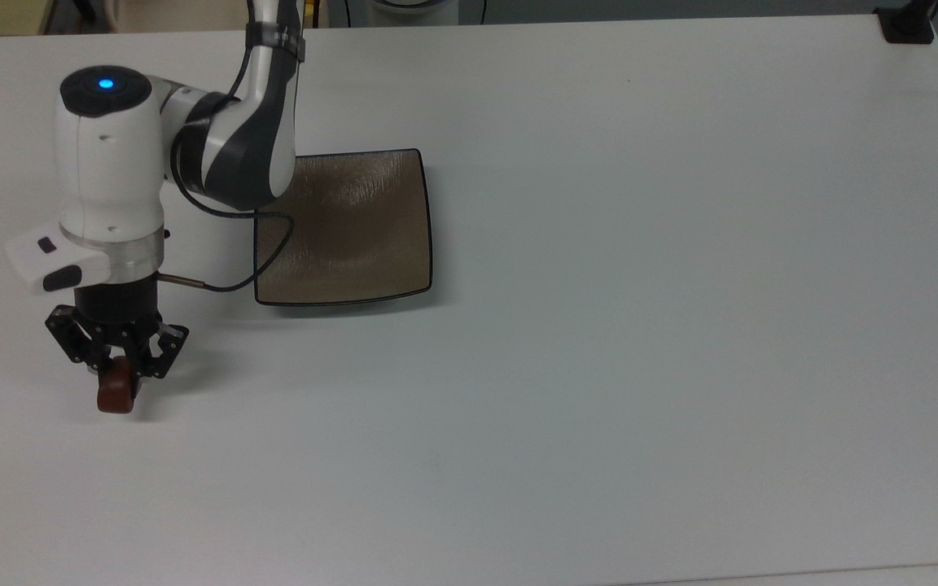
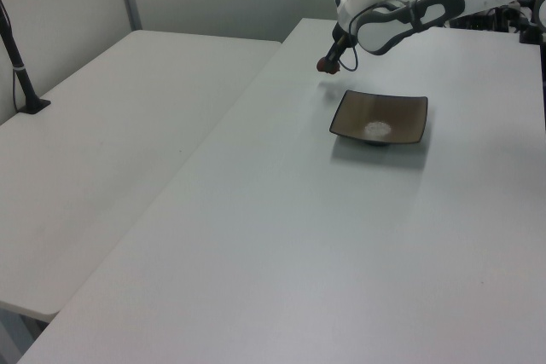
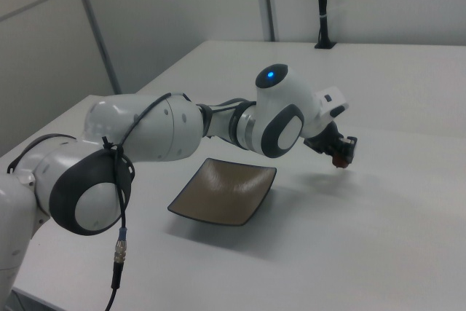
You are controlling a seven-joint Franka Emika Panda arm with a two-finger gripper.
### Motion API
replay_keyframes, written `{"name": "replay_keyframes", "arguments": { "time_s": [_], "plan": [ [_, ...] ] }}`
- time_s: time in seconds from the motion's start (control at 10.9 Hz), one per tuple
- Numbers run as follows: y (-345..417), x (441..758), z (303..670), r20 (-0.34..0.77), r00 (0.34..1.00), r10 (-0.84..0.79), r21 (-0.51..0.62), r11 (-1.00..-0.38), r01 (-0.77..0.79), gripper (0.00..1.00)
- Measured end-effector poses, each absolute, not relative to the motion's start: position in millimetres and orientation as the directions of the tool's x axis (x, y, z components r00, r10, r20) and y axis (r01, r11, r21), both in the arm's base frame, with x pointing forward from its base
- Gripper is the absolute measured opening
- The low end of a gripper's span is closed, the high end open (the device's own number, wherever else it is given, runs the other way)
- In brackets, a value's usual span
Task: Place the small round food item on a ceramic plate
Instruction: 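Lift the grasped dark-red item up off the table, then carry the held item over the brown square plate and lower it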
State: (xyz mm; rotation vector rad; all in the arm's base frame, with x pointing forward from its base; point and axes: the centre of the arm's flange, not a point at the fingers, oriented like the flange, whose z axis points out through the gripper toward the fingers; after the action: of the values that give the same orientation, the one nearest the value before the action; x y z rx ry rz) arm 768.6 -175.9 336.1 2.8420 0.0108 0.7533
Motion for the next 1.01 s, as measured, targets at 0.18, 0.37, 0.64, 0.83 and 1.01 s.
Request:
{"name": "replay_keyframes", "arguments": {
  "time_s": [0.18, 0.37, 0.64, 0.83, 1.01],
  "plan": [
    [-175.3, 762.5, 356.7, 0.463, 0.885, 0.048, 0.187, -0.981, -0.045, 0.30],
    [-169.5, 752.8, 390.7, 0.399, 0.916, 0.032, 0.165, -0.986, -0.038, 0.30],
    [-145.6, 731.9, 455.9, 0.323, 0.946, 0.030, 0.123, -0.992, -0.010, 0.30],
    [-128.9, 712.5, 487.1, 0.250, 0.968, 0.032, 0.091, -0.996, 0.009, 0.30],
    [-113.7, 684.8, 507.3, 0.191, 0.981, 0.028, 0.043, -0.999, 0.020, 0.30]
  ]
}}
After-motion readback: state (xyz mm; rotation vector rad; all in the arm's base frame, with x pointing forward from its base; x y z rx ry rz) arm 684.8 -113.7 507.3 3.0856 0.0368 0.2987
